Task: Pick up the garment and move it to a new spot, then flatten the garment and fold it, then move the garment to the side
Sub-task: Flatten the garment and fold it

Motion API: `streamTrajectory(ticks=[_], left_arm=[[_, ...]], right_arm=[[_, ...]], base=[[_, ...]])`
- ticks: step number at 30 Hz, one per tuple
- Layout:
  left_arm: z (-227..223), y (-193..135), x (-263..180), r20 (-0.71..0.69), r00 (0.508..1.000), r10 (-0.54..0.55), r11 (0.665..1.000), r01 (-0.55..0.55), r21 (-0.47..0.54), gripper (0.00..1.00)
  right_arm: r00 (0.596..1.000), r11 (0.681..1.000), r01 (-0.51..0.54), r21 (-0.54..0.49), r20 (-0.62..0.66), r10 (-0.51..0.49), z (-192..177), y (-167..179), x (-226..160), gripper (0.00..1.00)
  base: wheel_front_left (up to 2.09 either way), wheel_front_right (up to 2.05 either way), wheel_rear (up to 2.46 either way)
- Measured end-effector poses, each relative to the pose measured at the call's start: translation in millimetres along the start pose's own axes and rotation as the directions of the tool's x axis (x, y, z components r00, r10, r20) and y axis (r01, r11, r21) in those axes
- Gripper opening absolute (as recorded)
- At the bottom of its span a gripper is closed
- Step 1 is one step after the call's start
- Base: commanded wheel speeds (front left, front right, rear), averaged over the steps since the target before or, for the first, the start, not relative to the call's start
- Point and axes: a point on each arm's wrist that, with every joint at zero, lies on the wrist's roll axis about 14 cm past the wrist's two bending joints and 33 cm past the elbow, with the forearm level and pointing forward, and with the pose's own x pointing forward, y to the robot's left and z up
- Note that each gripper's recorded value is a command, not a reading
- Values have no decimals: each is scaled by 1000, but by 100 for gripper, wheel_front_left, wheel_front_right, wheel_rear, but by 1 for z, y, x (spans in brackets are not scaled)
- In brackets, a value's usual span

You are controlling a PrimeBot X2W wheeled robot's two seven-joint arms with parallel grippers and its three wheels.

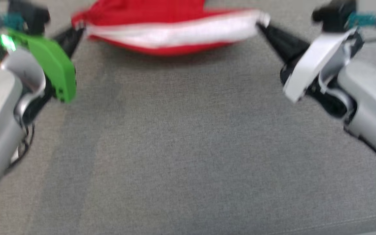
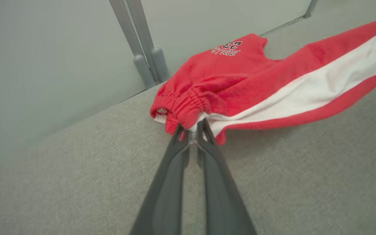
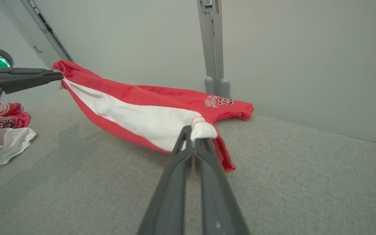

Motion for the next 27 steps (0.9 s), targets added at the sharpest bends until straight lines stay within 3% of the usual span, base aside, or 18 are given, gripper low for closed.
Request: streamTrajectory(ticks=[5, 9, 17, 22, 27], left_arm=[[-66, -28, -52, -236, 970, -66, 992, 39, -118, 0], [-85, -67, -90, -329, 930, -163, 976, 103, -193, 0], [-104, -132, -167, -485, 817, -313, 943, 206, -261, 0], [-94, -154, -191, -485, 794, -367, 920, 234, -314, 0], [-88, -153, -191, -510, 765, -394, 907, 233, -352, 0]], right_arm=[[984, 998, -39, 41, -175, 45, -39, 29, -49, 0], [951, 995, -60, 80, -298, 81, -62, 52, -94, 0], [881, 993, -69, 97, -461, 106, -70, 73, -170, 0], [873, 992, -82, 99, -473, 119, -57, 79, -187, 0], [859, 992, -58, 114, -501, 108, -52, 67, -183, 0]], base=[[0, 0, 0], [0, 0, 0], [0, 0, 0], [0, 0, 0], [0, 0, 0]])
